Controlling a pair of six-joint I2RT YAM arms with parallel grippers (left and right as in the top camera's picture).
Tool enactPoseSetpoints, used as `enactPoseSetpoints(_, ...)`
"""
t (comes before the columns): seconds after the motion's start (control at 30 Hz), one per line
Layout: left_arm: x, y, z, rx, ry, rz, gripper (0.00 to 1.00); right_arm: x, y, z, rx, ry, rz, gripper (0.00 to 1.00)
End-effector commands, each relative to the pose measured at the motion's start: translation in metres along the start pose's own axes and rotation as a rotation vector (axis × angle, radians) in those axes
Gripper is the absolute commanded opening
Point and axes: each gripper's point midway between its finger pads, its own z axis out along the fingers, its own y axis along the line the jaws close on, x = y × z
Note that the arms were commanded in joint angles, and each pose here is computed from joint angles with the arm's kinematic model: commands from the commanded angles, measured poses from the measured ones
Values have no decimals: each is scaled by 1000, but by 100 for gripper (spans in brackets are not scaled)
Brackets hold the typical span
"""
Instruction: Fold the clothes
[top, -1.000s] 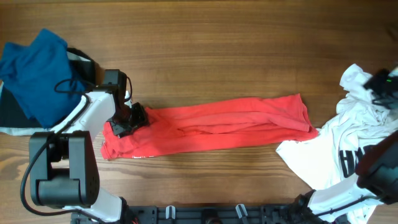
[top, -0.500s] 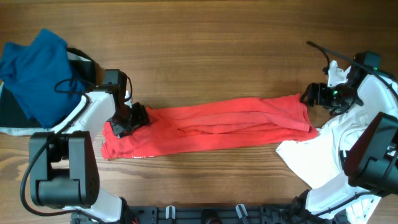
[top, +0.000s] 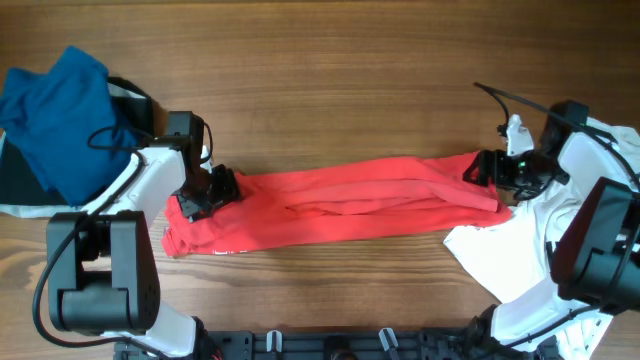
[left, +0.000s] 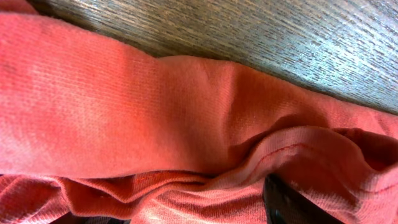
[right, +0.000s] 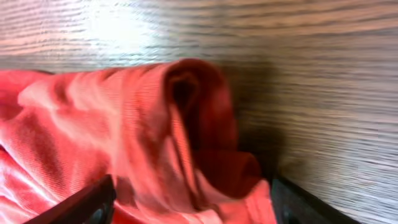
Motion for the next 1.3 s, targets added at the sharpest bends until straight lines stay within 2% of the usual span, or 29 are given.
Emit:
enactPoseSetpoints(0.0, 4, 18, 11, -79, 12, -4, 68, 12, 17, 15, -45, 43, -39, 76)
enactPoseSetpoints(0.07, 4, 18, 11, -79, 12, -4, 69, 17, 18, 18, -33, 61, -53, 66)
enactPoseSetpoints(0.13, 4, 18, 11, -79, 12, -4, 68, 18, 17, 19, -28, 65, -55, 49)
enactPoseSetpoints(0.27, 4, 17, 11, -74, 11, -4, 67, 11, 16, 19, -21, 38, -54, 4)
enactPoseSetpoints(0.4, -6, 2, 11, 1, -22, 7, 65, -13, 13, 11, -2, -33, -22, 4)
enactPoseSetpoints(0.53, -29, -15, -2, 53, -89, 29, 73, -52, 9, -6, 18, -148, 60, 4)
enactPoseSetpoints(0.63, -45, -27, -24, 77, -135, 38, 89, -88, 3, -33, 27, -258, 145, 4)
enactPoseSetpoints(0.73, -53, -34, -43, 92, -167, 44, 93, -113, -5, -59, 63, -332, 150, 4)
enactPoseSetpoints(0.87, -52, -39, -66, 115, -207, 42, 97, -111, -25, -66, 187, -322, 162, 4)
enactPoseSetpoints(1.0, -35, -32, -73, 94, -163, 32, 100, -108, -21, -64, 187, -304, 146, 4)
enactPoseSetpoints(1.27, -18, -23, -70, 62, -91, 18, 100, -108, 40, -44, 215, -228, 49, 4)
